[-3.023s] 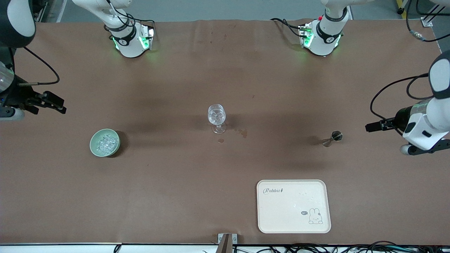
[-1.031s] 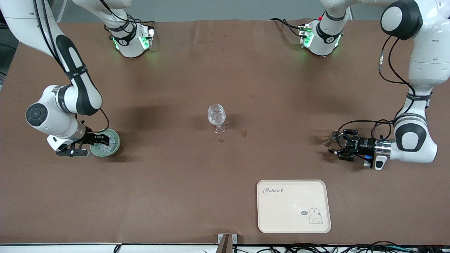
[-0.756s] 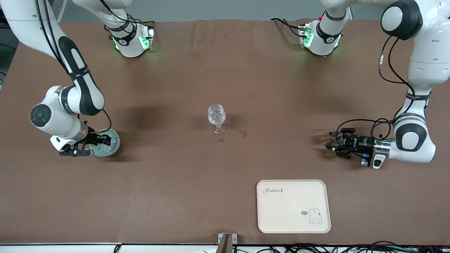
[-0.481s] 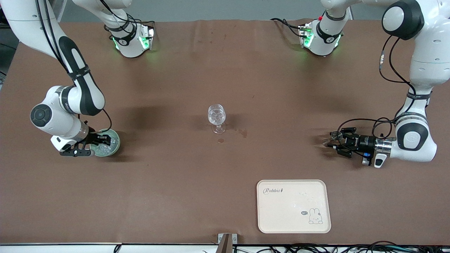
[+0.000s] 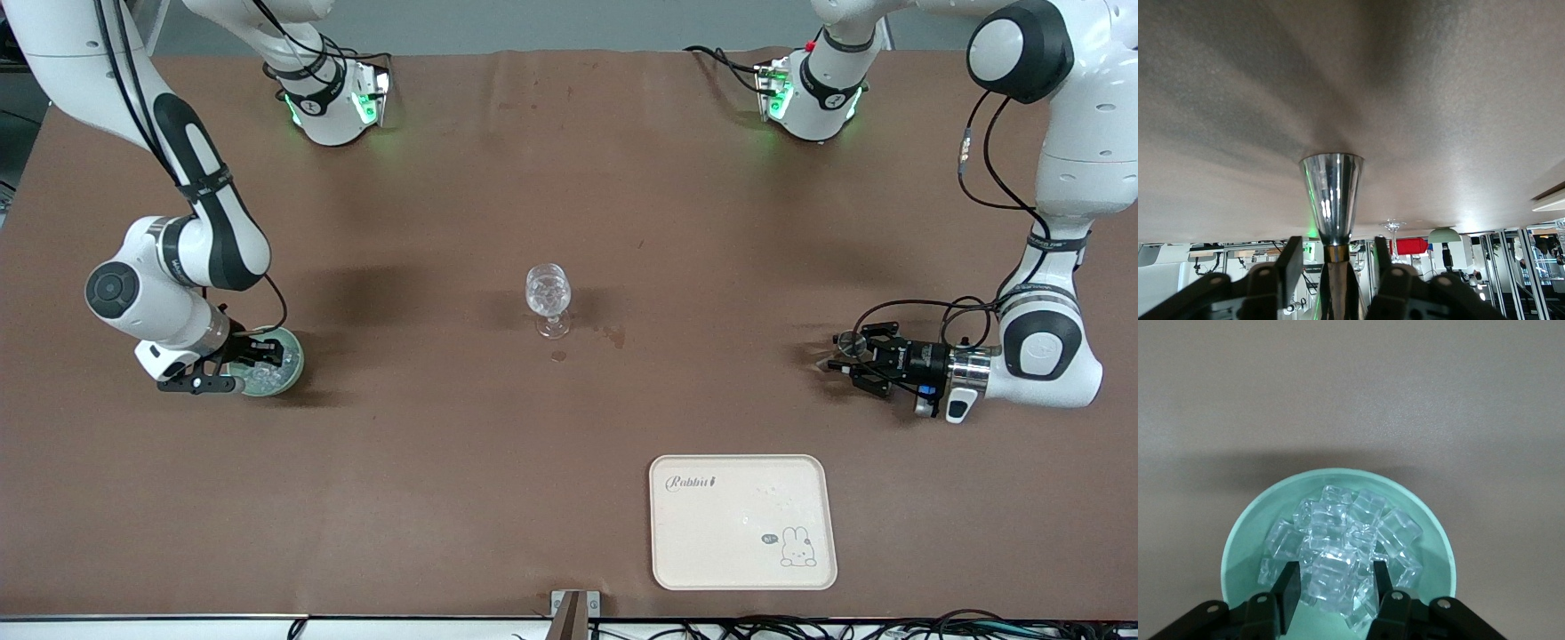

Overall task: Pour wine and add ice with both arms
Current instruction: 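Lift the ice cube with the right gripper and carry it over the wine glass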

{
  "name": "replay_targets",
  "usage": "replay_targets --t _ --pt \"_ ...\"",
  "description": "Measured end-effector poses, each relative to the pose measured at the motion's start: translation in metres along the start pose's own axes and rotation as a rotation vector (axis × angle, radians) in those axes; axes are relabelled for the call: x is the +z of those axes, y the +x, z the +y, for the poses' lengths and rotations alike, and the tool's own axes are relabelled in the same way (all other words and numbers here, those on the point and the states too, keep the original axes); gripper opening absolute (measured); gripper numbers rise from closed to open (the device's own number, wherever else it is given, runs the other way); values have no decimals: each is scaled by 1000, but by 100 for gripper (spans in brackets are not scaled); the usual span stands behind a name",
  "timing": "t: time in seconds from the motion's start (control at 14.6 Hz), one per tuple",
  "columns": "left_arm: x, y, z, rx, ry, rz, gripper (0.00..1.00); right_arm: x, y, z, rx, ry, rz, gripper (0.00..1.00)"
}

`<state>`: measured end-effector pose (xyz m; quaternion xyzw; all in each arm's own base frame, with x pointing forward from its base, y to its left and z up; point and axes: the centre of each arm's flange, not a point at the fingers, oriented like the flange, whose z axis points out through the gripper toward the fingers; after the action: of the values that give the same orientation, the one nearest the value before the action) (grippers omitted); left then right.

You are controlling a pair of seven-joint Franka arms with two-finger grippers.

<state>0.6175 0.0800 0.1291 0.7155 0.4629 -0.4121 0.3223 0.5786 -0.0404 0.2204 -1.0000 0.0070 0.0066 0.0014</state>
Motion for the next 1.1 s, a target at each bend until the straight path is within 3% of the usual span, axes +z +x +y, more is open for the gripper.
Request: replay_targets --t 0.07,0.21,0.41,0.55,0.82,1.1 --pt "1 1 0 -1 0 -2 46 0 0 0 0 0 1 47" --pt "2 2 0 -4 -7 -8 38 0 0 0 0 0 3 23" --pt "3 3 0 -7 -13 -15 33 -3 2 1 2 -1 12 23" --pt "4 4 -1 -8 -13 -17 24 -16 6 2 2 -2 28 23" --pt "3 3 1 -7 -21 -19 22 -88 9 -4 11 5 -9 23" --pt "9 -7 13 -5 -58 -56 22 -164 10 -84 26 5 -41 23"
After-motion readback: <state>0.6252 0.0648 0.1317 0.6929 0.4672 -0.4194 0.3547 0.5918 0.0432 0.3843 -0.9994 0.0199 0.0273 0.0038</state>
